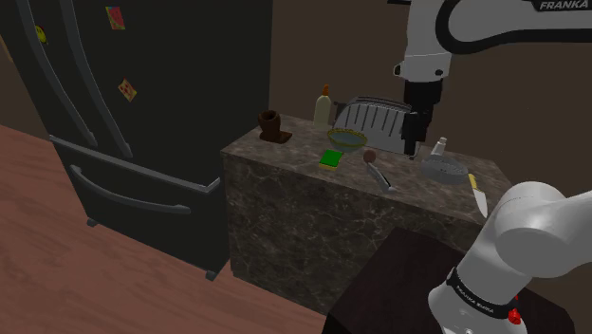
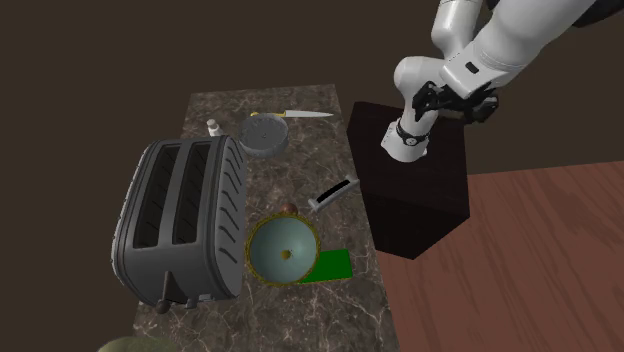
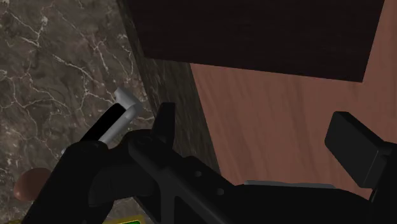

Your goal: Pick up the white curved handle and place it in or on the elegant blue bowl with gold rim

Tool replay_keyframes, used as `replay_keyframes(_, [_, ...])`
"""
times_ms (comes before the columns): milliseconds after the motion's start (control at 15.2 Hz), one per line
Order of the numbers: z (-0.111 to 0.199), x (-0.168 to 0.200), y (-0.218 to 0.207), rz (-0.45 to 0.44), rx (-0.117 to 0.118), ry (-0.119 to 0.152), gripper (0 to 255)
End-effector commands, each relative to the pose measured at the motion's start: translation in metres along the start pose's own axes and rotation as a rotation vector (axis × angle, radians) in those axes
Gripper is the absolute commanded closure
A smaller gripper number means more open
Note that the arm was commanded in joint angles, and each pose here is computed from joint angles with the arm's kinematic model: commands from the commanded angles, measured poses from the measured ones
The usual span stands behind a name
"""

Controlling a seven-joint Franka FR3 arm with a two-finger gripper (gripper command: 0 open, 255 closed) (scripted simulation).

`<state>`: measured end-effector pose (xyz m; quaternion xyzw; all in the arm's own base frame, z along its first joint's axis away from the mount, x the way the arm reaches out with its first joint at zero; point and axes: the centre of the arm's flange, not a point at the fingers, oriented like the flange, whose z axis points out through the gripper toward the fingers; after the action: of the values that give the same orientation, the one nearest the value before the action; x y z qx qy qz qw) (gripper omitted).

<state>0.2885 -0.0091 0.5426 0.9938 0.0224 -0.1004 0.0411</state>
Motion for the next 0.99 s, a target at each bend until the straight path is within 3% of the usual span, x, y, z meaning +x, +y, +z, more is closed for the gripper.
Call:
replay_keyframes(0, [0.0, 0.0, 0.0, 0.0, 0.0, 0.0, 0])
replay_keyframes(924, [0.116, 0.091, 0.099, 0.435, 0.01, 0.073, 0])
